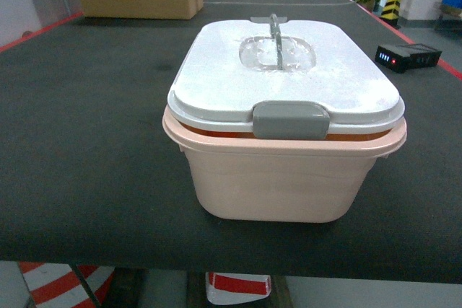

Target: Pick capacitor and pack into box

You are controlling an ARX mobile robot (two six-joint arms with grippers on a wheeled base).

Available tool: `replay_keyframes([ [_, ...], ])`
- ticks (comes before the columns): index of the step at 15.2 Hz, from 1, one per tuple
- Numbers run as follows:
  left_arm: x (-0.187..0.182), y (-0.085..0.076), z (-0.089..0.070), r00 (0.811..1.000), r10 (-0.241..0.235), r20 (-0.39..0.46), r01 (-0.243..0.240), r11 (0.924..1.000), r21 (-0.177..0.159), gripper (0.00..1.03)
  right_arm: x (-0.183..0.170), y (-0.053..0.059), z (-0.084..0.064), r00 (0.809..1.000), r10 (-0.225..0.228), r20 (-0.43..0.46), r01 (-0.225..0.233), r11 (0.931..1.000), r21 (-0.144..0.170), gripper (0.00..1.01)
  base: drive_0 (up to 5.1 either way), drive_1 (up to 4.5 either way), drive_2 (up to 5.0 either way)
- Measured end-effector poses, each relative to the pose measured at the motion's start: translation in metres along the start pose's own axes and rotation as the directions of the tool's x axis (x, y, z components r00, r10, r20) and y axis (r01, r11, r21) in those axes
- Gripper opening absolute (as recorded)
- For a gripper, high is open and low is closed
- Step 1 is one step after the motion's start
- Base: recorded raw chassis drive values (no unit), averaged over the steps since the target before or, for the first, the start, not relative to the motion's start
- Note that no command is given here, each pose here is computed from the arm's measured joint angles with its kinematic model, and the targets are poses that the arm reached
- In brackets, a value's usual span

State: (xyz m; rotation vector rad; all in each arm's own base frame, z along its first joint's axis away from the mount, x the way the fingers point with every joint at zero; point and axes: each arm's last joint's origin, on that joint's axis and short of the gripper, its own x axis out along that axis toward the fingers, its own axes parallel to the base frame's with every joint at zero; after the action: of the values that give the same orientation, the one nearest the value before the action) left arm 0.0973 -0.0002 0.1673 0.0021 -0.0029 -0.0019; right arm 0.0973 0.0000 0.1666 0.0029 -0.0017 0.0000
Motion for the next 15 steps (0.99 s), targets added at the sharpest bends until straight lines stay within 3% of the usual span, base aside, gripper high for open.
replay_keyframes([
  [15, 0.0, 0.0, 0.0, 1.0, 0.0, 0.0, 0.0, 1.0, 0.0, 0.98, 0.0, 0.0, 0.0, 1.0, 0.0, 0.0, 0.0, 1.0, 0.0, 0.98, 0.0, 0.0, 0.0],
])
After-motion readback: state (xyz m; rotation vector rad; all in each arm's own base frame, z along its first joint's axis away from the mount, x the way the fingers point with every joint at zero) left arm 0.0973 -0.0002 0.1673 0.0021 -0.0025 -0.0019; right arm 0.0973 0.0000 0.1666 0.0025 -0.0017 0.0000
